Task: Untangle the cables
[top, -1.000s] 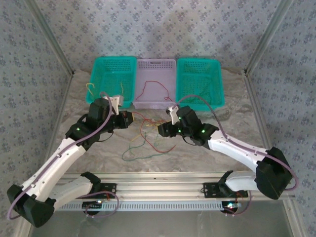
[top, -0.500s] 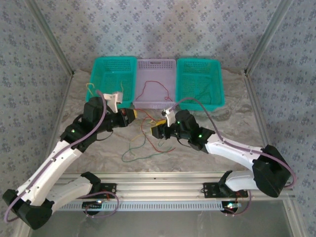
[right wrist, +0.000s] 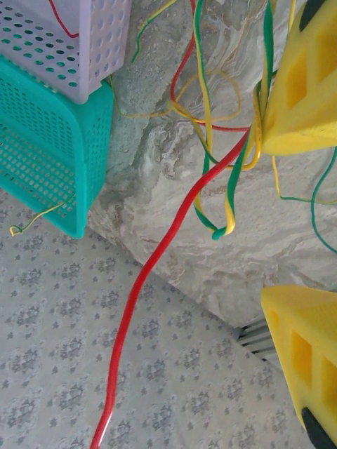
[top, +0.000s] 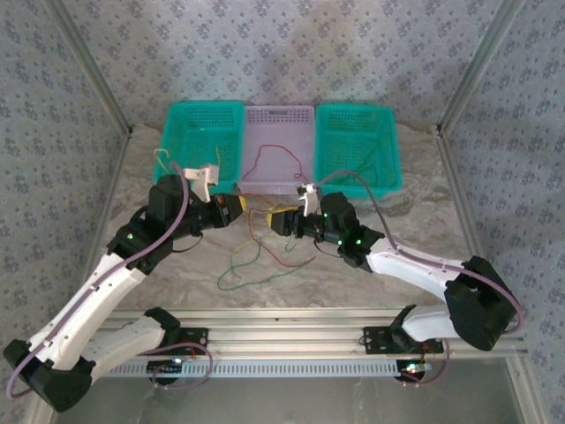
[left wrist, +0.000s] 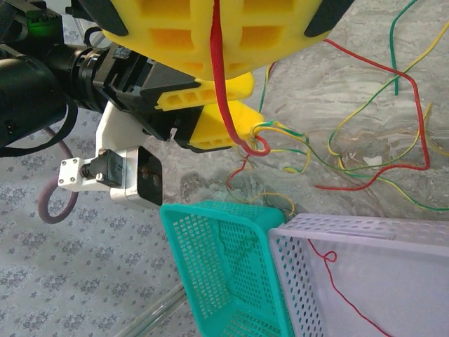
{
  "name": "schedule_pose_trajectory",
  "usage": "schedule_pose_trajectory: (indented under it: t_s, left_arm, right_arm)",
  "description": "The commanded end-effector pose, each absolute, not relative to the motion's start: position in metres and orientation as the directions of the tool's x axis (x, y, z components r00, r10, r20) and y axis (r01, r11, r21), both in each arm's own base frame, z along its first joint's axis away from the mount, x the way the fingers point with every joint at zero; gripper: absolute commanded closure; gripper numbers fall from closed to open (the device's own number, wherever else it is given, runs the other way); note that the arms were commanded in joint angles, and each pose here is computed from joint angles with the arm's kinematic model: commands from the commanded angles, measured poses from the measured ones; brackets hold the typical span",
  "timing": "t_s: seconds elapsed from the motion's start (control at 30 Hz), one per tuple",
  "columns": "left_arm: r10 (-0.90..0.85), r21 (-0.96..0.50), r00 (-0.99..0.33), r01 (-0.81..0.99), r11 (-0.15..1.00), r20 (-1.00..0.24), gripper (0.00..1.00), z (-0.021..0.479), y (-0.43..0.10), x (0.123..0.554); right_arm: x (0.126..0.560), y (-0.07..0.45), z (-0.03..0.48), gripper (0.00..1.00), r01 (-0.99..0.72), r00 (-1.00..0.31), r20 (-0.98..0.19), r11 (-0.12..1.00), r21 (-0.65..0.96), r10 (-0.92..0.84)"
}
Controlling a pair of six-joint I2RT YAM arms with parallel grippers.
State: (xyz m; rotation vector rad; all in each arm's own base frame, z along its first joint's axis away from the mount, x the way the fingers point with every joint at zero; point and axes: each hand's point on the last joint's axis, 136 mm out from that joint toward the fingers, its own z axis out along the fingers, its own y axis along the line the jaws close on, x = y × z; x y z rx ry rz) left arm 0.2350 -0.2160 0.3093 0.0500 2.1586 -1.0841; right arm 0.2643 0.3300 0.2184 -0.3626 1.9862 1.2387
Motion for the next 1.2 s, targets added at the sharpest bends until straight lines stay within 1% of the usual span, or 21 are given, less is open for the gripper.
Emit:
schedule_pose_trajectory:
  t_s: [0.0, 0.13, 0.23, 0.33, 0.57, 0.63, 0.7, 0.77, 0.8, 0.9, 1.0, 1.07, 1.17]
  left_arm:
    - [-0.265, -0.703, -0.747, 0.354, 0.617, -0.609, 1.0, 0.312, -0.225, 0.234]
    - [-0.257, -0.699, -0.748, 0.359, 0.619, -0.611, 1.0, 0.311, -0.228, 0.233]
    - [-0.25, -0.696, -0.749, 0.364, 0.618, -0.614, 1.0, 0.31, -0.23, 0.232]
    - [-0.25, -0.696, -0.749, 0.364, 0.618, -0.614, 1.0, 0.31, -0.231, 0.232]
    - [-0.253, -0.684, -0.736, 0.365, 0.632, -0.628, 1.0, 0.313, -0.226, 0.231]
    - [-0.253, -0.674, -0.73, 0.364, 0.643, -0.635, 1.0, 0.314, -0.223, 0.23]
    - [-0.259, -0.667, -0.723, 0.357, 0.654, -0.64, 1.0, 0.314, -0.22, 0.231]
    - [-0.264, -0.657, -0.714, 0.349, 0.668, -0.648, 1.0, 0.315, -0.216, 0.232]
    - [-0.266, -0.653, -0.71, 0.348, 0.673, -0.652, 1.0, 0.316, -0.215, 0.233]
    - [-0.277, -0.65, -0.695, 0.351, 0.674, -0.663, 1.0, 0.322, -0.214, 0.235]
    - [-0.302, -0.665, -0.682, 0.36, 0.654, -0.666, 1.0, 0.334, -0.215, 0.237]
    - [-0.322, -0.686, -0.679, 0.37, 0.627, -0.66, 1.0, 0.342, -0.218, 0.236]
    - [-0.338, -0.711, -0.687, 0.373, 0.596, -0.644, 1.0, 0.347, -0.223, 0.236]
  right_arm:
    - [0.262, 0.336, 0.235, 0.47, -0.542, -0.726, -0.661, 0.434, 0.72, 0.191]
    - [0.267, 0.328, 0.237, 0.47, -0.489, -0.736, -0.634, 0.461, 0.74, 0.237]
    - [0.268, 0.328, 0.243, 0.47, -0.469, -0.742, -0.61, 0.435, 0.768, 0.277]
    - [0.271, 0.33, 0.235, 0.52, -0.436, -0.759, -0.59, 0.46, 0.774, 0.274]
    - [0.276, 0.319, 0.211, 0.58, -0.349, -0.802, -0.534, 0.518, 0.781, 0.267]
    - [0.273, 0.311, 0.212, 0.57, -0.347, -0.795, -0.544, 0.534, 0.771, 0.268]
    - [0.263, 0.308, 0.22, 0.57, -0.398, -0.778, -0.585, 0.541, 0.741, 0.228]
    - [0.255, 0.302, 0.222, 0.56, -0.441, -0.752, -0.638, 0.592, 0.674, 0.167]
    - [0.251, 0.299, 0.217, 0.56, -0.451, -0.742, -0.656, 0.622, 0.64, 0.137]
    - [0.243, 0.295, 0.204, 0.56, -0.476, -0.735, -0.673, 0.642, 0.602, 0.086]
    - [0.244, 0.292, 0.192, 0.56, -0.461, -0.729, -0.679, 0.671, 0.581, 0.087]
    - [0.247, 0.294, 0.187, 0.55, -0.487, -0.703, -0.708, 0.684, 0.544, 0.062]
    - [0.253, 0.301, 0.175, 0.56, -0.475, -0.707, -0.706, 0.717, 0.509, 0.033]
